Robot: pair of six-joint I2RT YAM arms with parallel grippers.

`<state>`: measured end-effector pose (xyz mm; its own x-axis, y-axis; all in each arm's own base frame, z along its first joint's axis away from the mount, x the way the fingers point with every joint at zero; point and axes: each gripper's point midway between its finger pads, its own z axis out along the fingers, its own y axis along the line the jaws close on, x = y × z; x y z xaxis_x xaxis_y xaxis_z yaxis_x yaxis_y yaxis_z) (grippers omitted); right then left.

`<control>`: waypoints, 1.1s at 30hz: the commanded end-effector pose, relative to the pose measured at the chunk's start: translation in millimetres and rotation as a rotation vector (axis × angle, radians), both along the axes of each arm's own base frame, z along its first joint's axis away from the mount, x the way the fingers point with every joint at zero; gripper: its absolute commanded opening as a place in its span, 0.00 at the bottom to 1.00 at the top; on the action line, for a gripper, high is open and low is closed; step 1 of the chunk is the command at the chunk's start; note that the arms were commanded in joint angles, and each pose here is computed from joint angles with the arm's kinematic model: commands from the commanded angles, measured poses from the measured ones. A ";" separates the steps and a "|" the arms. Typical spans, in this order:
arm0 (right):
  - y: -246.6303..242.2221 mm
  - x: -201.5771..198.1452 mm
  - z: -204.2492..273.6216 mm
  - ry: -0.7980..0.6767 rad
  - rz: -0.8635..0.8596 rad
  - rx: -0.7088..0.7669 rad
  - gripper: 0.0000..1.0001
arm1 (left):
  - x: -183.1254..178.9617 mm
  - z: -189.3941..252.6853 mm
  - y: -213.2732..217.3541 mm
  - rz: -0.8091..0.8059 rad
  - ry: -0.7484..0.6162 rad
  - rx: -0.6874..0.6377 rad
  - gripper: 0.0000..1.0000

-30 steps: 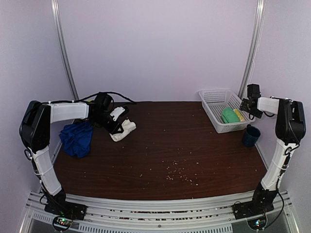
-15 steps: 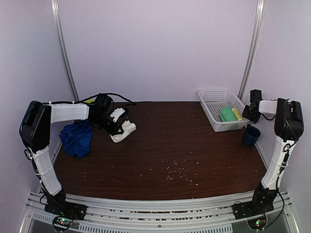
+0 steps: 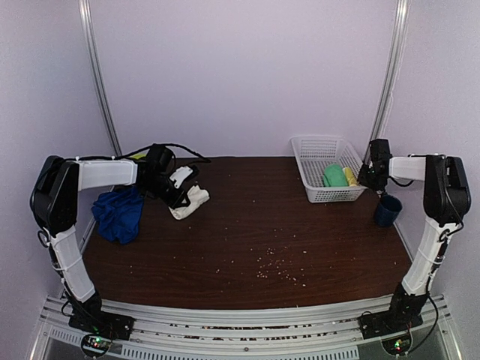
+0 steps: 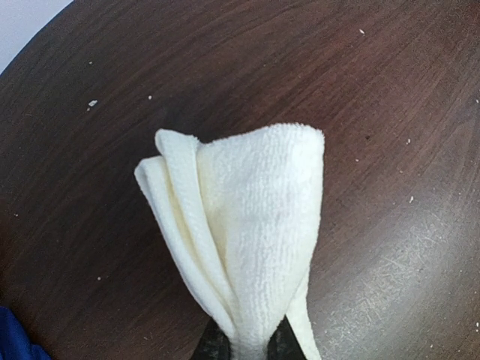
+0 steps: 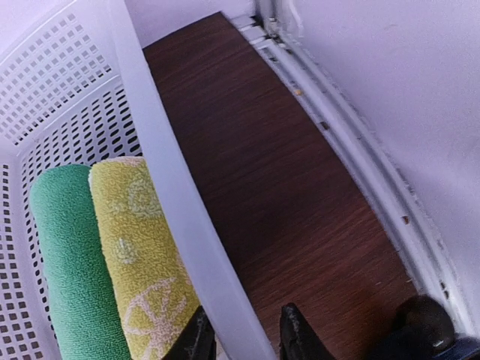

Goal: Roll the towels
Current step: Move the bin to the center of the board.

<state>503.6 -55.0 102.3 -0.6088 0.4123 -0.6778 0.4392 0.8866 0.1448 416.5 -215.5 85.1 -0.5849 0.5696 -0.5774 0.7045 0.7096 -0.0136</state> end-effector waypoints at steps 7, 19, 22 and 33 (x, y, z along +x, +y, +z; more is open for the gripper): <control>136.7 -22.5 4.8 -0.132 0.173 0.105 0.30 | 37.7 75.2 6.2 0.152 -0.131 -0.038 0.00; 243.9 -73.7 5.5 -0.171 0.315 0.196 0.47 | 41.5 123.0 1.2 0.172 -0.169 -0.099 0.00; 269.2 -85.8 14.9 -0.185 0.369 0.206 0.49 | 41.6 128.7 -0.9 0.176 -0.160 -0.117 0.00; 374.0 -142.1 22.0 -0.199 0.559 0.252 0.55 | 56.3 128.5 -7.8 0.296 -0.062 -0.171 0.00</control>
